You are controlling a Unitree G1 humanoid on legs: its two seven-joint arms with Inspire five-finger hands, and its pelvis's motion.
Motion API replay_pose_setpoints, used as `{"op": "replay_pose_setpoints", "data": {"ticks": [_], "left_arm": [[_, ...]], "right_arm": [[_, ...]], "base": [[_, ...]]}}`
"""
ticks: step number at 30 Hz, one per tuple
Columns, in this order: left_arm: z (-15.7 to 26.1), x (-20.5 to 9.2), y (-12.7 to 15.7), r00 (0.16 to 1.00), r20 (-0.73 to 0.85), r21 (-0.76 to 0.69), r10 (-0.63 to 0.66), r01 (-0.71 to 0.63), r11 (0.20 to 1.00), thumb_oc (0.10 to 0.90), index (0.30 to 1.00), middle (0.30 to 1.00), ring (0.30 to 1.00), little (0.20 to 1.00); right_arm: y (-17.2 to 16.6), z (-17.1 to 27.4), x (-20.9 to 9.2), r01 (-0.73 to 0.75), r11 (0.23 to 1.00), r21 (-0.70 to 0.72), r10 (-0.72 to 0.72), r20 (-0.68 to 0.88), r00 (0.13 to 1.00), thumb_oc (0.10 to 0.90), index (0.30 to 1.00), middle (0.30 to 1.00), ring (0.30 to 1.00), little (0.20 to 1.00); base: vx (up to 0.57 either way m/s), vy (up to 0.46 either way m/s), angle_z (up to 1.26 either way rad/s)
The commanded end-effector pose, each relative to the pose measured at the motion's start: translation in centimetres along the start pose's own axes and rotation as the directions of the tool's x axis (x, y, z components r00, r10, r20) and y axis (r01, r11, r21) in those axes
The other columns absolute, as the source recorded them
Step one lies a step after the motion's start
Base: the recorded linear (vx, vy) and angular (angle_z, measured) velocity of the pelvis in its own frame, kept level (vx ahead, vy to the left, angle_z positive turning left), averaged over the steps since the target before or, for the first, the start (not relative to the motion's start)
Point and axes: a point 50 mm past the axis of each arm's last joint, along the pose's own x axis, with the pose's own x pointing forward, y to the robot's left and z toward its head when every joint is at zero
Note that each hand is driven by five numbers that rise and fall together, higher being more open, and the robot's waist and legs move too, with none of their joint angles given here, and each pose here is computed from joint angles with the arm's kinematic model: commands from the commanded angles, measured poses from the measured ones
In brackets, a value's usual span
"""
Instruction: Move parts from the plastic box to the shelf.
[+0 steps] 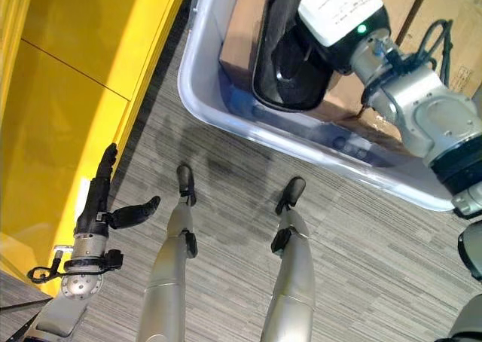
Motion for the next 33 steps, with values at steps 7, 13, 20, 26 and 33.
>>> {"op": "replay_pose_setpoints", "data": {"ticks": [7,13,20,26,33], "left_arm": [[4.1,1.5,1.7,0.968,0.242,0.021,0.063,-0.07,0.997,0.9,1.0,1.0,1.0,1.0],[4.3,1.8,1.7,0.968,0.248,0.037,0.046,-0.057,0.998,0.9,1.0,1.0,1.0,1.0],[4.4,1.9,1.7,0.966,0.259,0.083,-0.003,-0.02,0.996,0.9,1.0,1.0,1.0,1.0],[4.5,2.2,2.1,0.962,0.271,0.131,-0.029,-0.007,0.991,0.9,1.0,1.0,1.0,1.0],[4.8,2.2,3.6,0.953,0.299,0.231,-0.04,-0.032,0.972,0.9,1.0,1.0,1.0,1.0]], "right_arm": [[-0.4,2.1,0.0,0.041,0.999,0.035,-0.044,0.1,0.994,0.4,0.3,0.3,0.3,0.3],[-2.1,2.6,-1.1,0.118,0.99,0.078,-0.128,0.142,0.982,0.4,0.3,0.3,0.3,0.3],[-4.2,2.3,-2.8,0.203,0.973,0.109,-0.219,0.166,0.962,0.4,0.3,0.3,0.3,0.3],[-5.5,2.4,-4.3,0.237,0.958,0.163,-0.265,0.186,0.946,0.4,0.3,0.3,0.3,0.3],[-5.2,3.7,-6.8,0.186,0.84,0.509,-0.302,0.154,0.941,0.4,0.3,0.3,0.3,0.3]], "base": [[-0.03,0.007,-0.05],[-0.01,-0.001,0.03],[0.0,0.014,0.08],[0.03,0.008,-0.07],[0.08,0.019,-0.06]]}}
